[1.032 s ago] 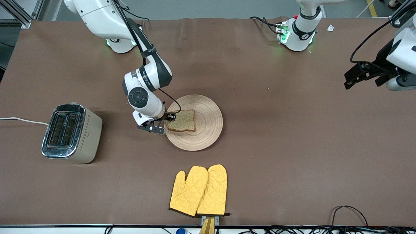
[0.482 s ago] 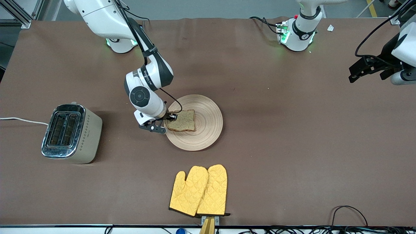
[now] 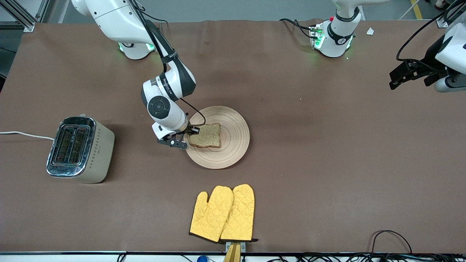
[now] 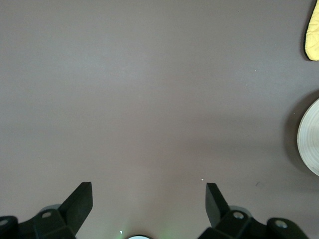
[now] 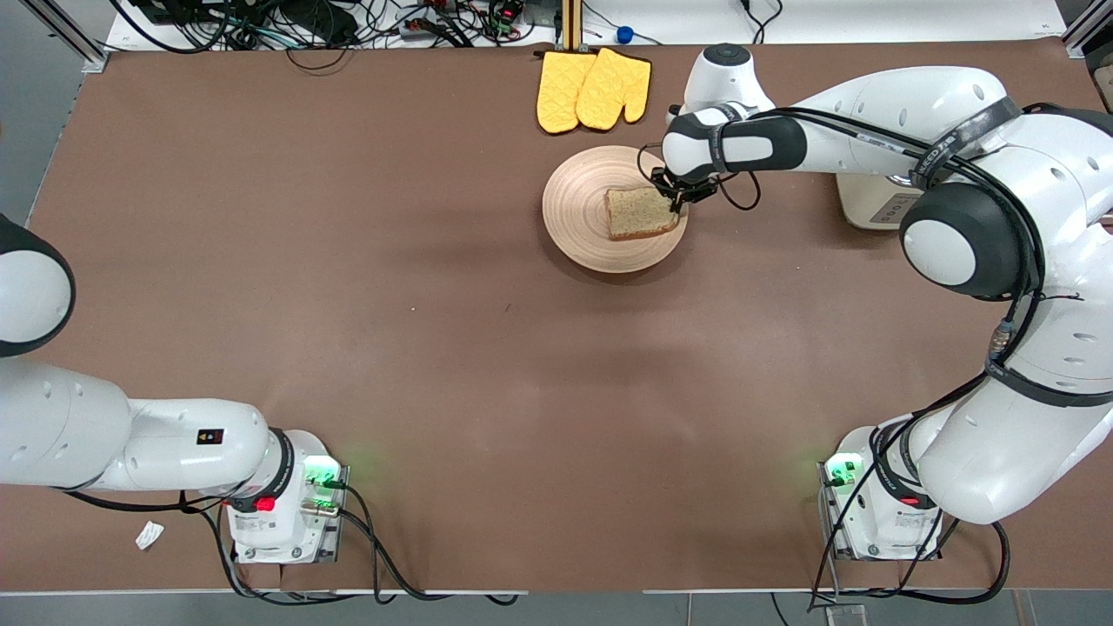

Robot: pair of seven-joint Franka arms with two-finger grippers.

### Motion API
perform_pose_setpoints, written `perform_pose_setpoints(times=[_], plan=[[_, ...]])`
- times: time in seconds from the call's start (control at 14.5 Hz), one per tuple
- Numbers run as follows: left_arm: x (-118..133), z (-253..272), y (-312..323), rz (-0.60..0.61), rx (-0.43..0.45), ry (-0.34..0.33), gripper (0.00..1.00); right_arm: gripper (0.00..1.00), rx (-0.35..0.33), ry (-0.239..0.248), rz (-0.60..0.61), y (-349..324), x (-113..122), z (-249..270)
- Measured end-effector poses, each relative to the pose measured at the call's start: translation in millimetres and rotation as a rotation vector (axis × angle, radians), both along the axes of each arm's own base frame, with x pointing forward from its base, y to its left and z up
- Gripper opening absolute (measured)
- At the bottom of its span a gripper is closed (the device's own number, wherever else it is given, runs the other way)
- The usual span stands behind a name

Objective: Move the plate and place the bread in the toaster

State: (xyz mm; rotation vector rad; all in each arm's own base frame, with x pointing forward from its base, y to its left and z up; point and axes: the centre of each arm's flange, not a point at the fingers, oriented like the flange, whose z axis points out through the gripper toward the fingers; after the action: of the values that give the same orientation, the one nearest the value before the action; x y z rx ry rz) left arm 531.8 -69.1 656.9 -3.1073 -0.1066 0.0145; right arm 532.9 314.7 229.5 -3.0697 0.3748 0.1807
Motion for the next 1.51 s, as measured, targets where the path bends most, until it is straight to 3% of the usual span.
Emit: perform_pose_setpoints(times=[0.28, 0.48, 0.89, 1.17, 1.51], plan=[[0.8, -2.0, 5.5, 0.010, 0.000, 0.004, 1.00, 0.03, -0.006, 0.001, 0.001, -1.5, 0.5, -0.9], [1.0, -1.9, 7.8, 0.015, 0.000, 0.004, 1.00, 0.02, -0.041, 0.036, 0.005, -9.8, 8.9, 10.2], [-0.4, 0.2, 7.5, 0.014, 0.000, 0.000, 1.00, 0.02, -0.150, 0.059, -0.014, -58.1, 35.7, 109.4], [-0.6, 0.4, 7.4, 0.014, 0.000, 0.000, 1.00, 0.02, -0.356, 0.113, 0.024, -86.8, 32.6, 193.6], [-0.7, 0.5, 7.3, 0.013, 0.000, 0.000, 1.00, 0.02, -0.663, 0.074, 0.020, -141.4, 45.6, 230.0]])
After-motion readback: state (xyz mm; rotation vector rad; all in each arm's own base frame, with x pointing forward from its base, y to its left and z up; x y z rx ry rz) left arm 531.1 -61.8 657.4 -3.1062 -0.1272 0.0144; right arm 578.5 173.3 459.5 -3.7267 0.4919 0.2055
